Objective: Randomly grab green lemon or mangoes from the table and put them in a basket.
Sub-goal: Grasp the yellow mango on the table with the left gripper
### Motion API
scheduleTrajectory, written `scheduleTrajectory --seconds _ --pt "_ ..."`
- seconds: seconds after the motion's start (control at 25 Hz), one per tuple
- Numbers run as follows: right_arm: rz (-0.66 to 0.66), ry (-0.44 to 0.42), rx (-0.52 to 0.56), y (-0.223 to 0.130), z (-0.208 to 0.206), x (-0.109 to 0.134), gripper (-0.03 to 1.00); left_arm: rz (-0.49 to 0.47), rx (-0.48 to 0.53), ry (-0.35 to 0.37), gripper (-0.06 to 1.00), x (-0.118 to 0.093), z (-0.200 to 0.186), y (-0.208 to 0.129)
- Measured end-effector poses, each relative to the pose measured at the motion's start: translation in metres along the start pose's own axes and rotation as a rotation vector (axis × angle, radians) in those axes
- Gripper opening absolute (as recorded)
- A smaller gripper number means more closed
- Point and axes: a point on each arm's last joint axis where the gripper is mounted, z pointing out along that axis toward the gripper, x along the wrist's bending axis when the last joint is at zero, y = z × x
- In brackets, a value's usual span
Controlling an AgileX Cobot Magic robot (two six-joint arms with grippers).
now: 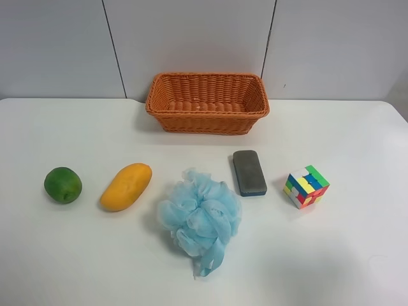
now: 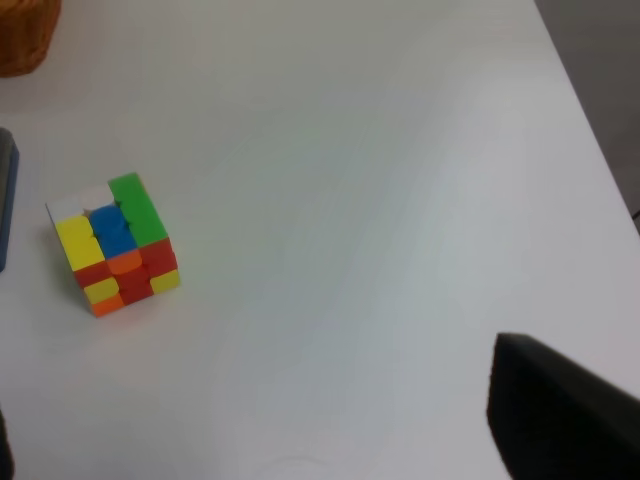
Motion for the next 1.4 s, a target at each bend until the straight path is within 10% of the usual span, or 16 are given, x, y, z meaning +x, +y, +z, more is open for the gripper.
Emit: scheduleTrajectory --seconds 0.24,0.6,1.04,1.4 --pt "0.000 0.000 0.000 0.000 0.000 0.000 0.93 0.080 0.076 -0.058 0.95 -0.008 0.047 0.093" --pt "0.000 0.000 0.000 0.000 0.000 0.000 0.93 0.211 0.265 -0.396 0.95 -0.072 0.156 0.174" --pt "0.000 0.000 0.000 0.000 0.000 0.000 0.93 0.543 0.780 -0.570 0.95 -0.182 0.258 0.087" --pt "0.000 0.000 0.000 0.000 0.000 0.000 0.93 0.591 0.958 -0.573 0.95 -0.203 0.297 0.025"
